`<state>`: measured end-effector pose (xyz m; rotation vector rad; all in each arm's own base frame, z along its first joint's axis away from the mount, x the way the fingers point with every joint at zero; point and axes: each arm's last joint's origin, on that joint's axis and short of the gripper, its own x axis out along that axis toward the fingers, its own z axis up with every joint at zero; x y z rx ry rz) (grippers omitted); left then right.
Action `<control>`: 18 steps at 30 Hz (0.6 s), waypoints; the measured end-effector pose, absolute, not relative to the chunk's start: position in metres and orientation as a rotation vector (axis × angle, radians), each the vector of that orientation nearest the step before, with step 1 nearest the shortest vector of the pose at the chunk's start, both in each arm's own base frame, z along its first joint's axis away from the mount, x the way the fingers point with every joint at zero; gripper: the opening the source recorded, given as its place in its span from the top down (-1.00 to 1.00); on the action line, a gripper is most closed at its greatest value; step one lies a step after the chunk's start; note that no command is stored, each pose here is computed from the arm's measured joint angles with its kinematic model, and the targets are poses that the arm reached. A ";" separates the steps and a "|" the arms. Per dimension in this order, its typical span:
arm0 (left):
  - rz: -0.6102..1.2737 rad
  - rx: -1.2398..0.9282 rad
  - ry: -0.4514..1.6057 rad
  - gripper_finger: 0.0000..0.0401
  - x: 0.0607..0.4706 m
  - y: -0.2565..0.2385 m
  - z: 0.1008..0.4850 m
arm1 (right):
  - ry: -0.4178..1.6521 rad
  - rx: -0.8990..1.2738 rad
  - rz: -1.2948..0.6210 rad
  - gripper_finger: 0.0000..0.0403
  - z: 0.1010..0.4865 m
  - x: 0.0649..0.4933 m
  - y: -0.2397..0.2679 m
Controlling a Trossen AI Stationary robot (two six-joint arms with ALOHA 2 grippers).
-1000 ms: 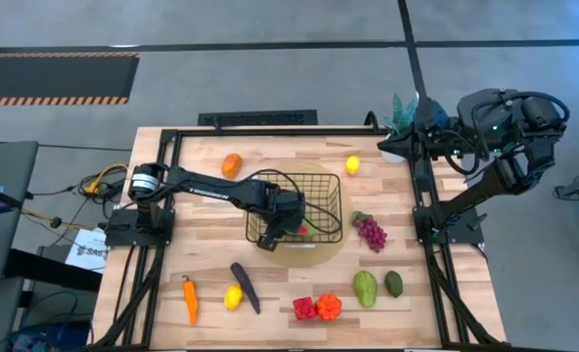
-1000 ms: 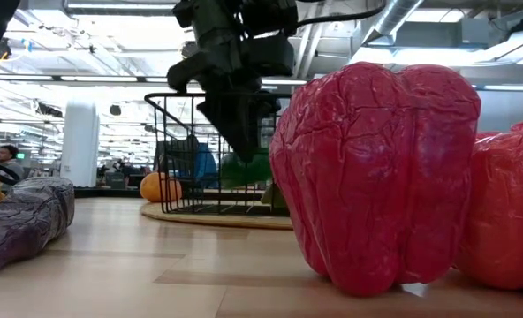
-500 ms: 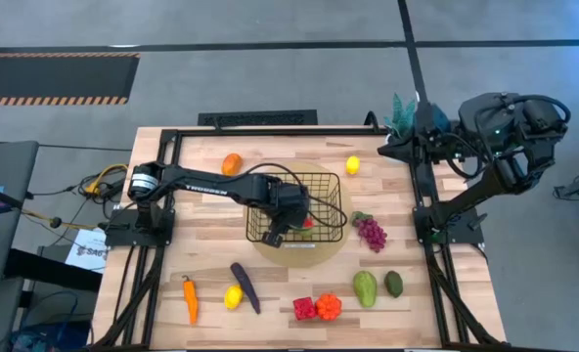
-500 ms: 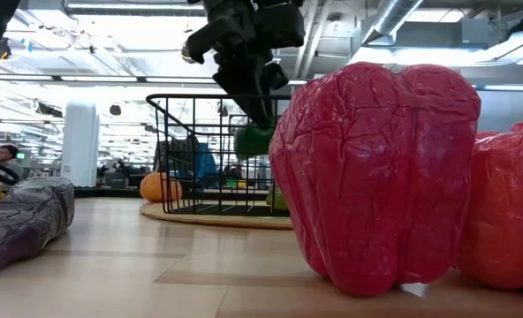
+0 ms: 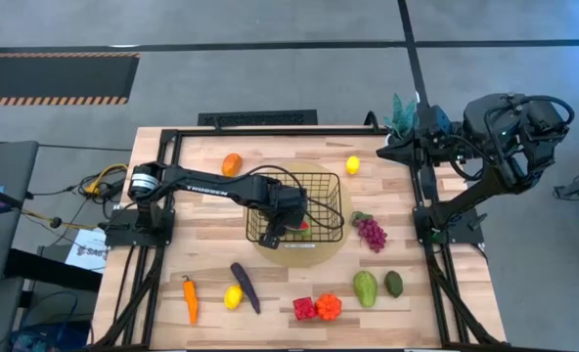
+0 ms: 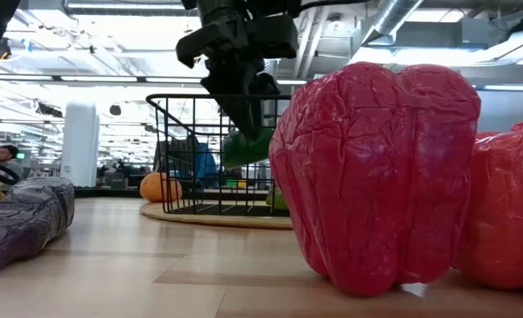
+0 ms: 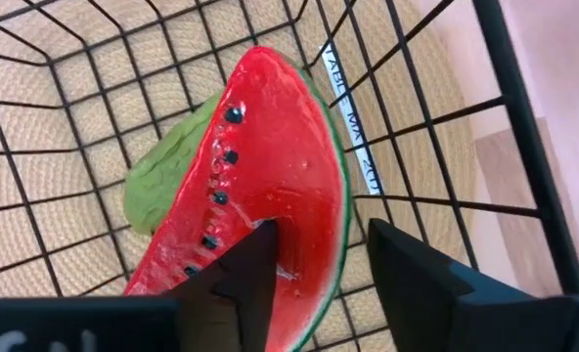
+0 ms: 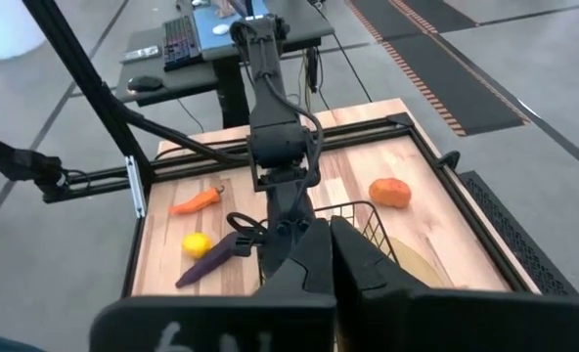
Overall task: Build produce basket
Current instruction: Put the green watermelon into the wire basket
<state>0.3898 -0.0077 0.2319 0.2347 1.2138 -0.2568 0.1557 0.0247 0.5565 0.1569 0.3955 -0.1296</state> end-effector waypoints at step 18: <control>-0.305 0.212 1.308 -0.05 0.380 -0.003 0.213 | 0.393 0.182 -0.135 0.99 0.557 0.156 0.025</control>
